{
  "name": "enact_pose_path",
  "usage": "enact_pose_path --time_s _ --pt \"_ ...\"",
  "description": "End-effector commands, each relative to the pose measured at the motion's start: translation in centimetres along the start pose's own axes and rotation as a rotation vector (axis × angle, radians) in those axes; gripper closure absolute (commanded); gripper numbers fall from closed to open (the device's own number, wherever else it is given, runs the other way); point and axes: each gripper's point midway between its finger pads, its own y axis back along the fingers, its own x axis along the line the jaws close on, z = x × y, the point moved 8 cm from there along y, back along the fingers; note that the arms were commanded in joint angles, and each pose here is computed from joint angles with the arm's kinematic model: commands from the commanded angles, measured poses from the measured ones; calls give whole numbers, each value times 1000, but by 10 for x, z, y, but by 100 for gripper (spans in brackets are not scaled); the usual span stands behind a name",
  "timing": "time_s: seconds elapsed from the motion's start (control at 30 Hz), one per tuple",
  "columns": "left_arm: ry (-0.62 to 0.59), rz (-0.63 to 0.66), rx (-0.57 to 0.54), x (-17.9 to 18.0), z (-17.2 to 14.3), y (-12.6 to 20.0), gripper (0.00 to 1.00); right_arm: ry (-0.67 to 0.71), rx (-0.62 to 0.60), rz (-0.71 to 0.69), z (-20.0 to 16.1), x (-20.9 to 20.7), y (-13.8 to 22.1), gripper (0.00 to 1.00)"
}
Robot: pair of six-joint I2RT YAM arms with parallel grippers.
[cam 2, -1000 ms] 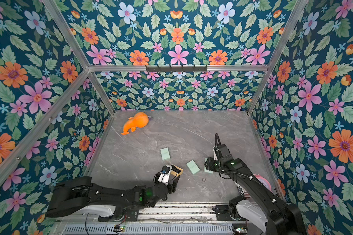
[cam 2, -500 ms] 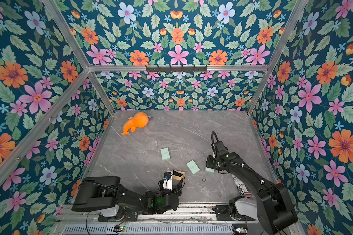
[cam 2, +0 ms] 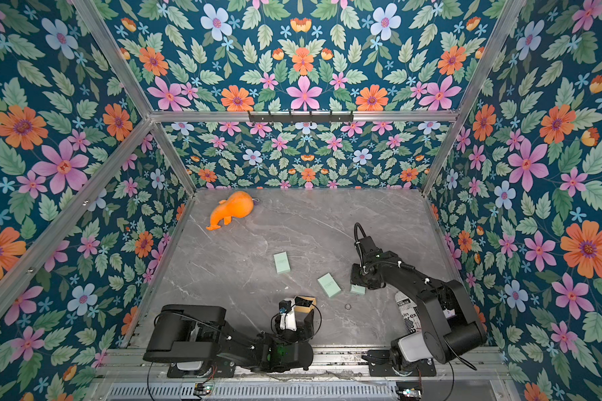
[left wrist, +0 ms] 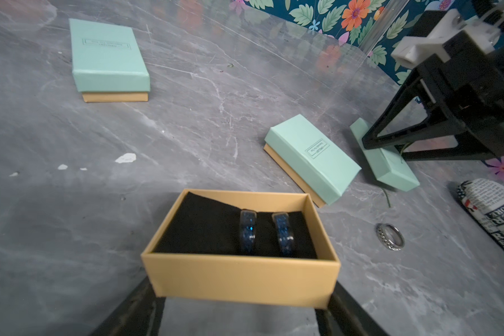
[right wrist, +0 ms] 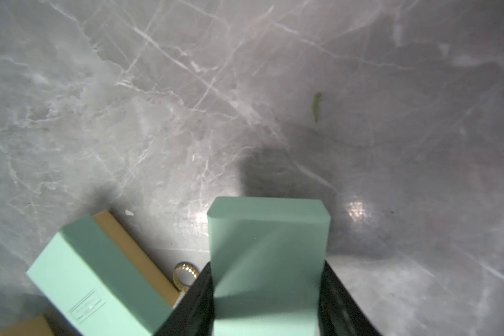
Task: Take the rings out of the lift-off lid box
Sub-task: Place the lid at the center of the board.
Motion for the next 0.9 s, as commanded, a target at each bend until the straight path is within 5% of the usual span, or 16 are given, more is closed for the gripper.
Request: enact_pose_path --time_s 0.0,0.57,0.87 --pt "31 28 34 10 -9 -1 29 14 4 -28 2 -2 -3 54" --pt "25 -1 80 1 -10 1 2 18 19 -51 6 0 7 36" --pt "13 -24 15 -3 49 28 0 126 -37 -77 -9 29 47 34"
